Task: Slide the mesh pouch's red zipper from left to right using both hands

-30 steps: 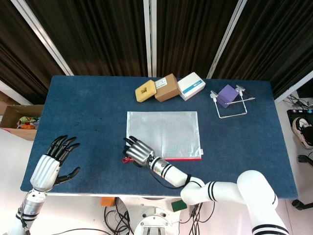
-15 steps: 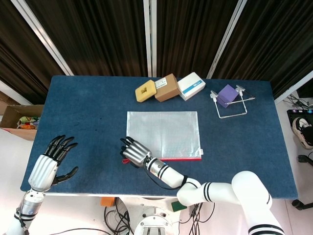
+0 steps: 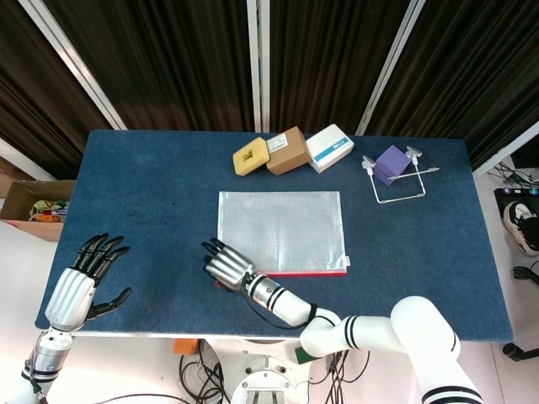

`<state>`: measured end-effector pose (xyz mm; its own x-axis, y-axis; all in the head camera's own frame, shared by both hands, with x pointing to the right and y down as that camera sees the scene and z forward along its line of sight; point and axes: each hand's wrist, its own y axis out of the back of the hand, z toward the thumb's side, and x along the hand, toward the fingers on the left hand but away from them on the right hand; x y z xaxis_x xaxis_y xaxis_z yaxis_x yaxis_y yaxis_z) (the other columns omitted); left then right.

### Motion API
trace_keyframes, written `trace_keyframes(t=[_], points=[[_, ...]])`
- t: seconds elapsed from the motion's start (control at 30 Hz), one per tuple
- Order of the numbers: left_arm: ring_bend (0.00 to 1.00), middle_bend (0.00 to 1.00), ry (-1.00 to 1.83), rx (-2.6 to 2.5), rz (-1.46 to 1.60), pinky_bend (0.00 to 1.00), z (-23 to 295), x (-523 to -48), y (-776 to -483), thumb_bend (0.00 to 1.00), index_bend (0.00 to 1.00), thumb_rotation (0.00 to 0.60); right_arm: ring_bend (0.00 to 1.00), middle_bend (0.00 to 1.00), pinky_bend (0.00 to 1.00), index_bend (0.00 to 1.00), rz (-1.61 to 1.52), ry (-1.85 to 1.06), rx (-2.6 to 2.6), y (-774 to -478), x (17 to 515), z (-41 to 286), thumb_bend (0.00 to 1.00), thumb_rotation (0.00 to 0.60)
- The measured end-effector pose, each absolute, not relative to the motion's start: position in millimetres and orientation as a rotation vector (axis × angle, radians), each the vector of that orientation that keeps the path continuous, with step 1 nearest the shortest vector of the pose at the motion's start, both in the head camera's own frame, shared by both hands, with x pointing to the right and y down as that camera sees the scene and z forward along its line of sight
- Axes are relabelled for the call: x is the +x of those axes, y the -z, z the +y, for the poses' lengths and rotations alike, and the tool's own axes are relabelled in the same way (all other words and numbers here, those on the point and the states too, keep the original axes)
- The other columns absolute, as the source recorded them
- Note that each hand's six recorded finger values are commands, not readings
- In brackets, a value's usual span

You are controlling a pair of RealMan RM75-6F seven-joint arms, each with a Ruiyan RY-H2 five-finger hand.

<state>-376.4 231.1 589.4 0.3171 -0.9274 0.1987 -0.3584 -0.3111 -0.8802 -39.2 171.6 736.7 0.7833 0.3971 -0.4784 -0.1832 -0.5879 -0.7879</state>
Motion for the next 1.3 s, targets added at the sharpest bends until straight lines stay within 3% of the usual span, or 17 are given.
trace_keyframes(t=[0.6,0.9,1.3], points=[[0.02,0.10,1.006,-1.940,1.202,0.09,228,-384,-607,0.23,0.18,0.600,0.04,0.35,0.14,0.68,-0.133,-0.654,-1.868,-722,-19,178,0.44,0.600],[0.02,0.10,1.043,-2.157,1.286,0.09,206,-378,-646,0.24,0.24,0.600,0.04,0.32,0.14,0.69,-0.197,-0.518,-1.727,-692,0,167,0.45,0.600],[0.02,0.10,0.963,-2.484,1.204,0.09,164,-307,-700,0.31,0.29,0.600,0.04,0.30,0.11,0.69,-0.268,-0.438,-1.605,-662,18,153,0.45,0.600]])
